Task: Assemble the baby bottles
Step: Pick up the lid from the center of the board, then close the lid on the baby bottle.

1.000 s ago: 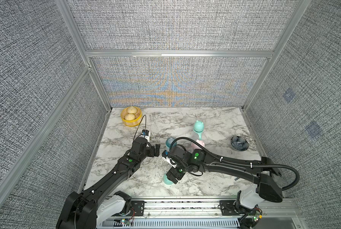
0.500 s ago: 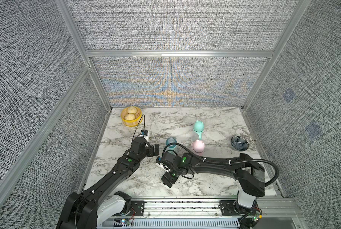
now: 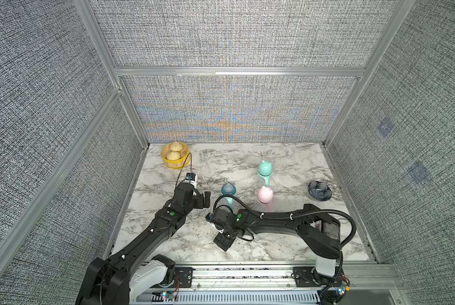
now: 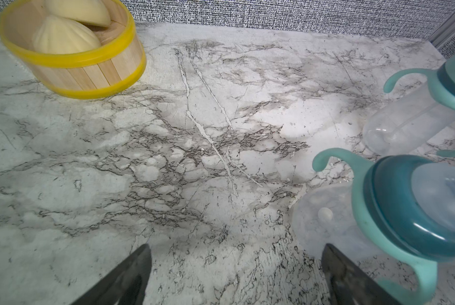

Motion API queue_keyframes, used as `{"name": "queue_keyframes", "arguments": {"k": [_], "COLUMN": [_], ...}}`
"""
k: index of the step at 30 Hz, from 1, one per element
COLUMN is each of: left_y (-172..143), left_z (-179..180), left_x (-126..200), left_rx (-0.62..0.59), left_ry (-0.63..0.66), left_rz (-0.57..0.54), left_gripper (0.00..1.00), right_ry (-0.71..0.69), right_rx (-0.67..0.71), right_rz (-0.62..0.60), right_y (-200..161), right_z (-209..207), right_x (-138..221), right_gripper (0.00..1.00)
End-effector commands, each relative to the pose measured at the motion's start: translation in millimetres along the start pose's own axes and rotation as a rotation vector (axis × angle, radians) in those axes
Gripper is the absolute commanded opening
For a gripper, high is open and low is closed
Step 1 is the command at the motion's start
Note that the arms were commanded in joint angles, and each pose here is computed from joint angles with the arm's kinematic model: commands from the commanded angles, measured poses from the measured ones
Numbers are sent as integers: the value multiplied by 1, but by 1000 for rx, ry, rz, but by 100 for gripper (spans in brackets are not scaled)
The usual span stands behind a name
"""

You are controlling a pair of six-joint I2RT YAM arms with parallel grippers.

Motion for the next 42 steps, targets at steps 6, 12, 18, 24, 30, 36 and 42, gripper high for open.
{"name": "queue_keyframes", "arguments": {"k": [6, 12, 18, 24, 30, 36, 42], "left_y": [2, 2, 1, 0, 0, 0, -1], "left_z": [1, 0, 0, 0, -1, -2, -3], "left_x": [-1, -1, -2, -4, -5, -5, -7], "left_rx": [-2, -1, -1, 7, 12, 11, 14], "left_ry": [10, 6, 3, -1, -13, -19, -29], "left_rz": [-2, 0, 6, 11, 18, 23, 36], "left_gripper": [100, 100, 100, 100, 100, 100, 100], "right_ry": [-41, -63, -79, -108, -145, -193, -209], "right_rx": [4, -2, 5, 3, -30, -52, -69], "right_rz": [14, -12, -26, -66, -98, -114, -98], "right_y": [1, 7, 15, 23, 34, 43, 51], "right_z": [-1, -3, -5, -15, -44, -75, -105], "right_x": [-1, 18, 54, 108, 151, 183, 188], "right_gripper": [75, 71, 71, 71, 71, 71, 71]}}
Point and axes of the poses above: each gripper's point midway between its finger pads, its own x axis back along the fingers, its own z axis along the line the jaws close on, y = z × x, the point moved 9 cm from there along x, back along the fingers, and after that the axes turned 14 degrees about x, right-handed, at the moved point
